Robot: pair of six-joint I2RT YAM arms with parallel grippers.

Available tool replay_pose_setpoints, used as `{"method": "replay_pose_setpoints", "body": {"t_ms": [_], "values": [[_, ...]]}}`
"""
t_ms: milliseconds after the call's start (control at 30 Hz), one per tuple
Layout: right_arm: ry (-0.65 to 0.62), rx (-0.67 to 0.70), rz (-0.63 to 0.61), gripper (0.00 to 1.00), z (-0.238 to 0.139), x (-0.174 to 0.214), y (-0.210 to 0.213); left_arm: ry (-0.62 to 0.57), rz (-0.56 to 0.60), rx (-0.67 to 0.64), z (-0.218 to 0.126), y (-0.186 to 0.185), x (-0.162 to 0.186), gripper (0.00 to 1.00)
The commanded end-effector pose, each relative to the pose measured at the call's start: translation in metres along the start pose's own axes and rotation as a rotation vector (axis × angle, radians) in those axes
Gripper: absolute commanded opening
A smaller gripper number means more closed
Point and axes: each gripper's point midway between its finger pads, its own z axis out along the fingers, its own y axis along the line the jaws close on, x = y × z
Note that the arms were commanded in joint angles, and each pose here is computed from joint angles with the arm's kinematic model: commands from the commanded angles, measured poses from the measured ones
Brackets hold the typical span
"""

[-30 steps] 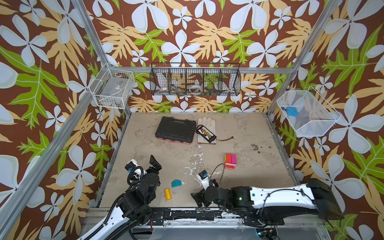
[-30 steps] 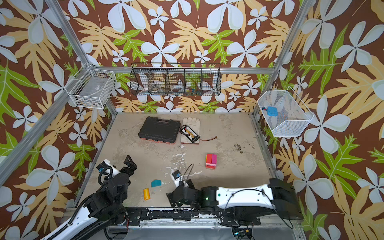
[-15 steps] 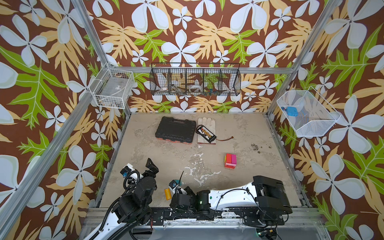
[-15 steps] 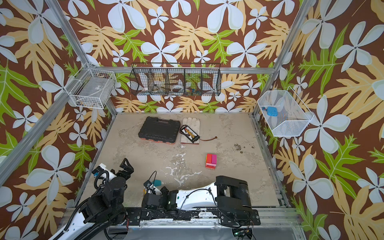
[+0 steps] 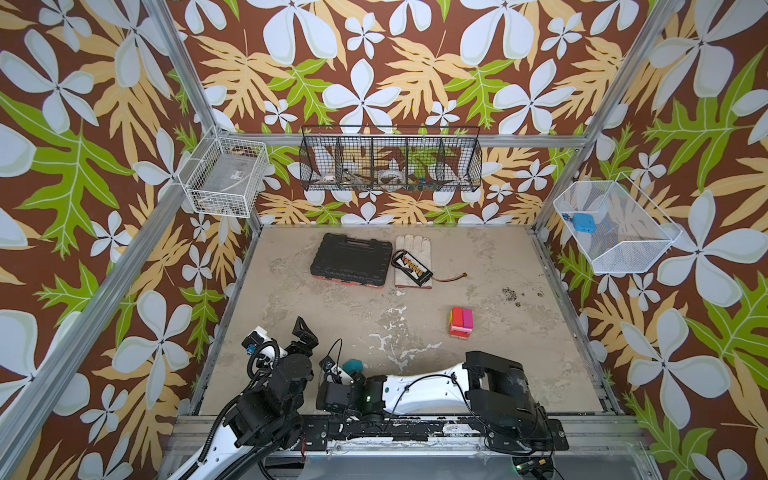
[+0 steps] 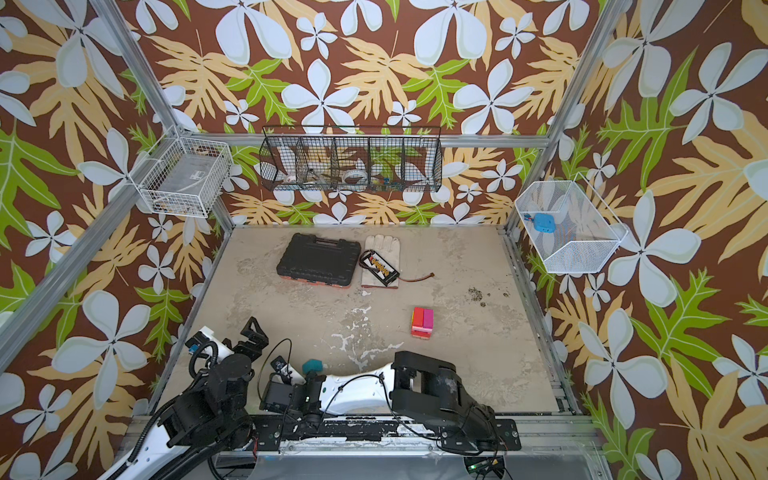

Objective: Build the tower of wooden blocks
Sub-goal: 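Withdraw the left gripper while the right gripper moves toward the teal block, then grasp the orange Supermarket block with the right gripper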

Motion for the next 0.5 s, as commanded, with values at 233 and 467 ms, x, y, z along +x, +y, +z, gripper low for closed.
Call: {"method": "replay_pose_setpoints", "body": {"t_ms": [233, 467], "values": [[0.038, 0.076, -0.005, 0.57, 0.020, -0.001, -0.013, -0.010, 0.006, 0.001, 0.000, -0.001, -0.002, 1.00], [0.050, 0.078, -0.004, 0.41, 0.023, 0.003, -0.013, -0.009, 0.005, 0.005, 0.000, -0.001, -0.002, 1.00]]}}
